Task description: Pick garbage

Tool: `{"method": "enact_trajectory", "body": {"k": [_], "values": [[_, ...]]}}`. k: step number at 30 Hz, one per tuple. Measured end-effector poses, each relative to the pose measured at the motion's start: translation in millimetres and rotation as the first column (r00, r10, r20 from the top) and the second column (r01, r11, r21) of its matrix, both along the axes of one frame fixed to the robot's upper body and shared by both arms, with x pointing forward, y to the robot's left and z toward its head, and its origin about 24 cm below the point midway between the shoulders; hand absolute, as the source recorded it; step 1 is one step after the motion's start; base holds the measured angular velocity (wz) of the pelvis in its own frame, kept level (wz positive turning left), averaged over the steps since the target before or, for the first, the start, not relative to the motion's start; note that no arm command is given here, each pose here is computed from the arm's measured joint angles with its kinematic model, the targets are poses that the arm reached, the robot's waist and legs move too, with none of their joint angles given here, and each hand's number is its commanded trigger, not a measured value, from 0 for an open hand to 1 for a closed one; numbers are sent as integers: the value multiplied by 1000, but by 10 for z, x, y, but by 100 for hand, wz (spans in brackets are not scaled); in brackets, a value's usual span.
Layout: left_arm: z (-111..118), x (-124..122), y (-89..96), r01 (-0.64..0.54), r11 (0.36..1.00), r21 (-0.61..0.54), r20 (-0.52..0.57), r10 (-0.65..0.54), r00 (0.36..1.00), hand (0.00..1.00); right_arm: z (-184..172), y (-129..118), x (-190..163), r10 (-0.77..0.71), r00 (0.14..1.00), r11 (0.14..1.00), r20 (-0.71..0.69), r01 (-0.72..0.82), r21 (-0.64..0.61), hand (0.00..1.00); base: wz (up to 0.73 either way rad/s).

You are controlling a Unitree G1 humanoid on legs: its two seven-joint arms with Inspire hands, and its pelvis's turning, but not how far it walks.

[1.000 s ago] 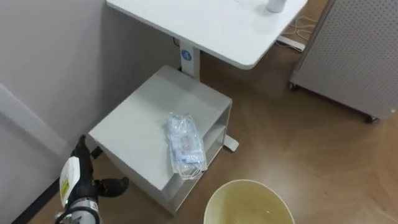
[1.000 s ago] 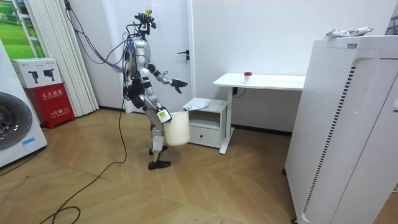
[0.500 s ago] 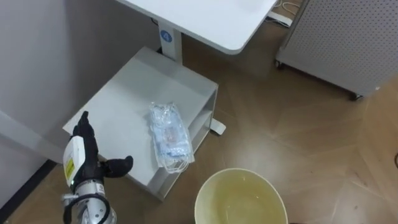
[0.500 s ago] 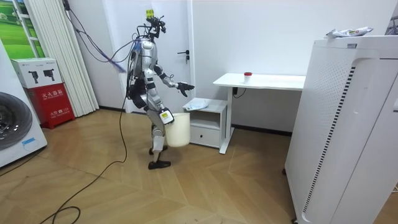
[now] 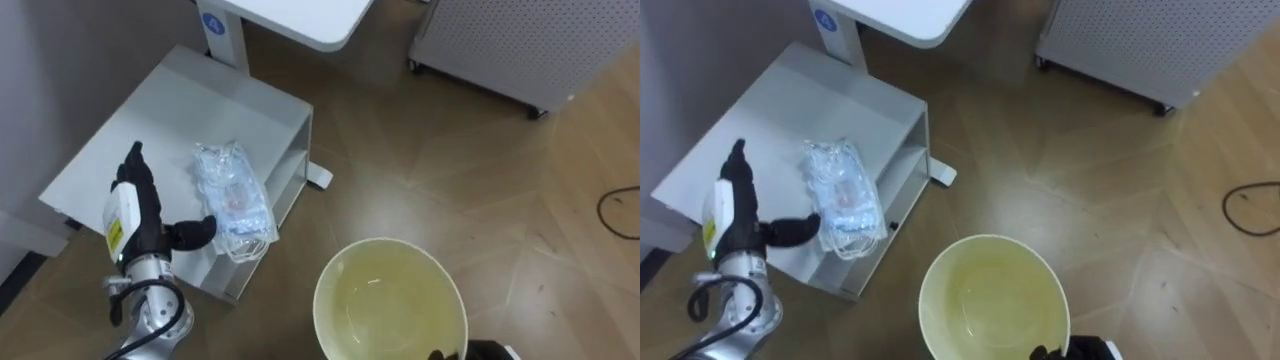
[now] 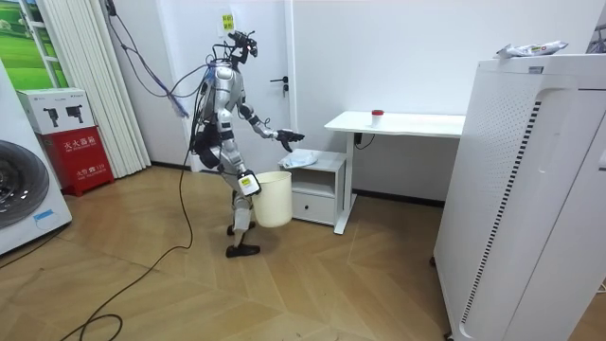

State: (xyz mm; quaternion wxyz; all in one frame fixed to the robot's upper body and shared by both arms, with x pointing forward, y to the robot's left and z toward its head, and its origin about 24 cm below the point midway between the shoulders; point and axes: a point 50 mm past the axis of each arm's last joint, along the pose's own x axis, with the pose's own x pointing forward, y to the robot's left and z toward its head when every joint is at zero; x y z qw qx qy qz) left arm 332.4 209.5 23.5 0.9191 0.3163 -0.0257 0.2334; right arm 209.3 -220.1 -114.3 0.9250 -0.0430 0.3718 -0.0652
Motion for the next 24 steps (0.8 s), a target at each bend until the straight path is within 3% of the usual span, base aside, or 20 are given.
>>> {"method": "enact_trajectory", "body": {"k": [24], "values": [[6,11,3,41,992,116,-28,-38,999,0,31,-62,9,-64,998,997,21,63,47,100,-1]]}}
